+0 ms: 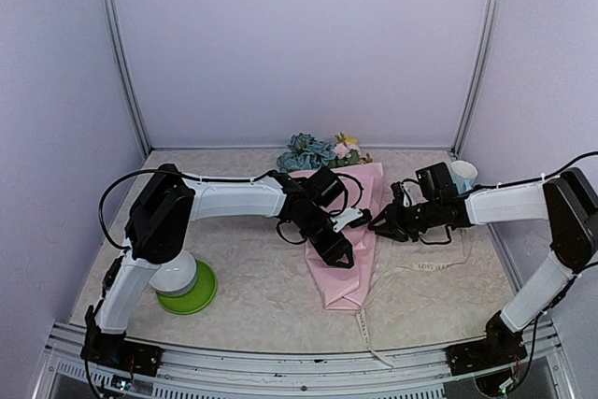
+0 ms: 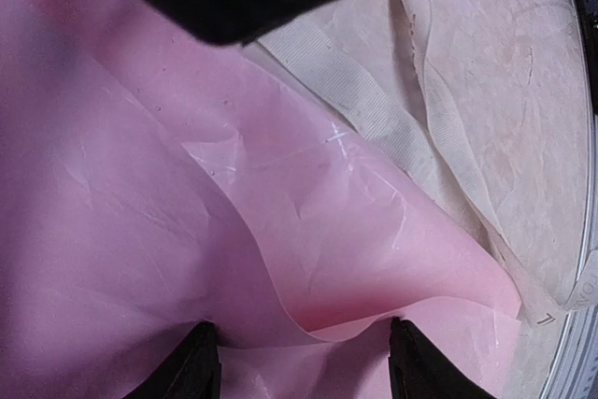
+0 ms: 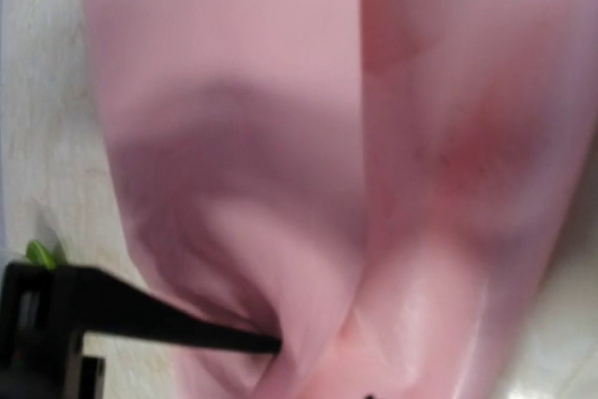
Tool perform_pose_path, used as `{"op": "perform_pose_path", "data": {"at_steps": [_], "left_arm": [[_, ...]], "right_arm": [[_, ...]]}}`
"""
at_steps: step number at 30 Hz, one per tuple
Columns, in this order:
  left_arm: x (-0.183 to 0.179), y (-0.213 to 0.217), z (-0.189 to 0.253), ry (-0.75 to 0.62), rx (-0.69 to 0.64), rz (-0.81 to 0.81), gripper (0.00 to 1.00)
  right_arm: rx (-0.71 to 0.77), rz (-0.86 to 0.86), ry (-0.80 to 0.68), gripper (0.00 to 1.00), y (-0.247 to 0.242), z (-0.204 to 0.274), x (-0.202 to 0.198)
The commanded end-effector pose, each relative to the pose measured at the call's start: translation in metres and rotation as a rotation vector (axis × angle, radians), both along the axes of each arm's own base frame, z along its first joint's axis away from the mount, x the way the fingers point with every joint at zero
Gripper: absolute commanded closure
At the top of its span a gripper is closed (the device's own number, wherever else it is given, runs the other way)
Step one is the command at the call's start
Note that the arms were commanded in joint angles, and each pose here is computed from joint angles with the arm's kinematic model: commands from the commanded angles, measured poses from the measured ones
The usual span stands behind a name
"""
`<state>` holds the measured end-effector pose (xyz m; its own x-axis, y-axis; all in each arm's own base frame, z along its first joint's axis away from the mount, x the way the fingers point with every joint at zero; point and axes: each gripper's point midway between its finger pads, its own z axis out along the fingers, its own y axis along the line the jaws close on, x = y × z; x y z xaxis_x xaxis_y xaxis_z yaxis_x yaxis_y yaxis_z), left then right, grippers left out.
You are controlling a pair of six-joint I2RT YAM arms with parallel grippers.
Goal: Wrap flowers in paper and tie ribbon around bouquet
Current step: Adjust the folded bouquet at the center of the board.
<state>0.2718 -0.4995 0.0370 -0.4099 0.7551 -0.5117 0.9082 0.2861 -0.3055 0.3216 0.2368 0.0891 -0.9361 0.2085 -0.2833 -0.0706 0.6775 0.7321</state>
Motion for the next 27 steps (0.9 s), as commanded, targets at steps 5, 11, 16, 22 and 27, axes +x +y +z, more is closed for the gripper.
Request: {"op": "perform_pose_path", "data": {"at_steps": [5,11,16,22,27], "left_arm": [[-0.01,0.009,-0.013,0.047,0.033,-0.011,0.39],[-0.01,0.009,-0.013,0.049,0.028,-0.014,0.39],[-0.01,0.01,-0.013,0.05,0.029,-0.013,0.39],[-0.01,0.01,-0.013,0.047,0.026,-0.012,0.39],[-0.009,0.014,-0.005,0.022,0.025,-0.016,0.35]], "right_arm": [[0.099,0.071,0.018,0.69,0.033,-0.011,0.01],[0.12,0.127,0.051,0.66,0.051,-0.02,0.002],[0.133,0.134,0.084,0.65,0.054,-0.029,0.0],[0.154,0.161,0.075,1.0,0.059,-0.025,0.001],[0.104,0.146,0.068,1.0,0.049,-0.028,0.004]]}}
